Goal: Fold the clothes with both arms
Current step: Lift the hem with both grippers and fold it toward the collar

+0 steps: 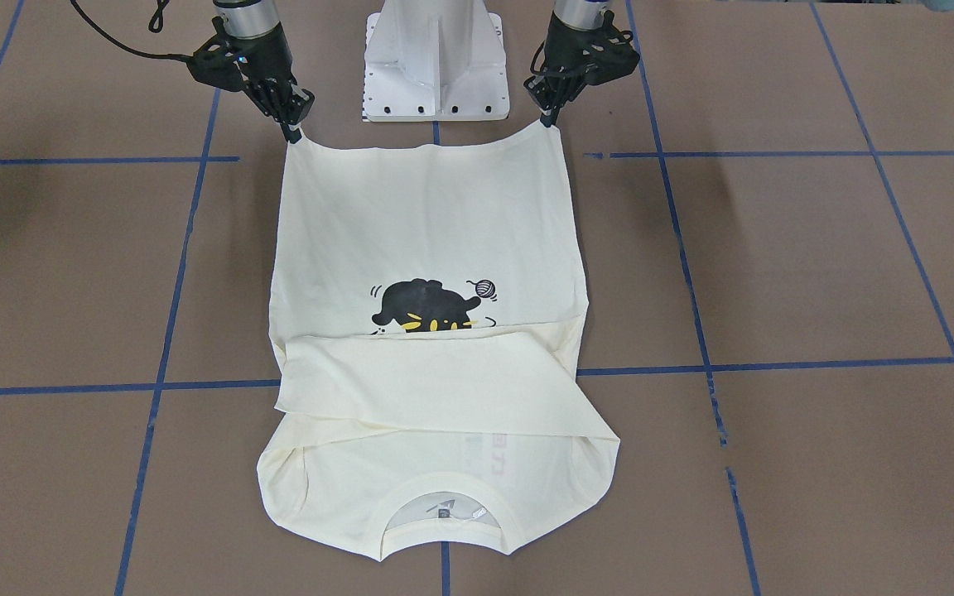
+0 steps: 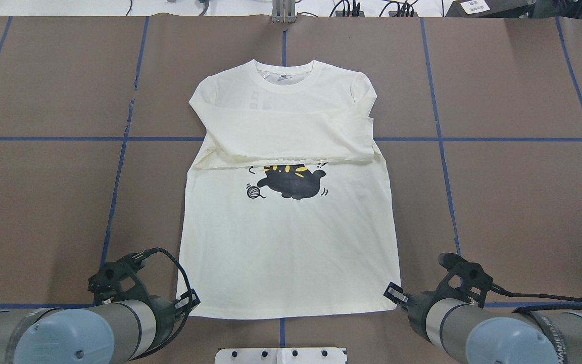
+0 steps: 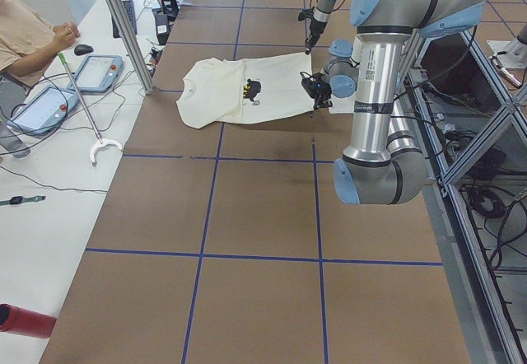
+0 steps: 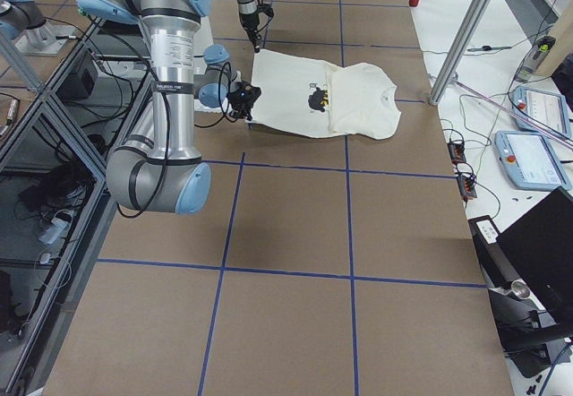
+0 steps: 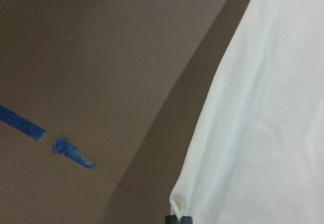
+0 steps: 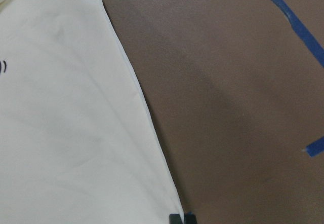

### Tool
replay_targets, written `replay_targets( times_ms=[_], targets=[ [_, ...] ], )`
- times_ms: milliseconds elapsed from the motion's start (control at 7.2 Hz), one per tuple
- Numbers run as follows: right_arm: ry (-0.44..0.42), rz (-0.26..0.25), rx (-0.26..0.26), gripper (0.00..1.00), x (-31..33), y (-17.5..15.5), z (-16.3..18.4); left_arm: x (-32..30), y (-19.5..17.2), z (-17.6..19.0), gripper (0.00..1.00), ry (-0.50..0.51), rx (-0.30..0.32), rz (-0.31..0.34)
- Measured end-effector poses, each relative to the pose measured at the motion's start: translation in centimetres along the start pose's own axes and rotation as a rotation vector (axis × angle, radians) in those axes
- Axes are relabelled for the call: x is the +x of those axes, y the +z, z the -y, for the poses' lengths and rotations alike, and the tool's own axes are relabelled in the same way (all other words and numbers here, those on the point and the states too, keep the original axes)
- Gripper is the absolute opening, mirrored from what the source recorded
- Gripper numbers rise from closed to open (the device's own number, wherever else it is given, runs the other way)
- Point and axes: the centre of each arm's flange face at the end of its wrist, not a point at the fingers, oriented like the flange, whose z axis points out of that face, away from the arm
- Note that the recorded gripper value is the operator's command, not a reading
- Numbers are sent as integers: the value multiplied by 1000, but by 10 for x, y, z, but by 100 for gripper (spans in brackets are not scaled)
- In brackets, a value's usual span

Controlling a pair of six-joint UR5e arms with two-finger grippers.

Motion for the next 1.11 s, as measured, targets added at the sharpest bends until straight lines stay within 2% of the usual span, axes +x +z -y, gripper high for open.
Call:
replay_targets(
  times_ms=[278,417,556,694,833,1111],
  targets=[
    [19,28,-62,0,0,-48,10,0,-36,-15,0,-12,-58,-11],
    [37,51,-58,0,-8,-58,21,11,-48,-11,0,-19,-62,-43],
    [41,83,-28,0,-28,-53,39,37,-53,9,0,-9,-24,-89],
    [29,111,15,0,-66,-35,68,67,-49,45,0,8,50,-121],
    [12,112,54,0,-103,-14,110,90,-38,86,0,23,133,-124],
    [-61,63,136,0,-157,20,212,125,-11,175,0,45,258,-124]
  ],
)
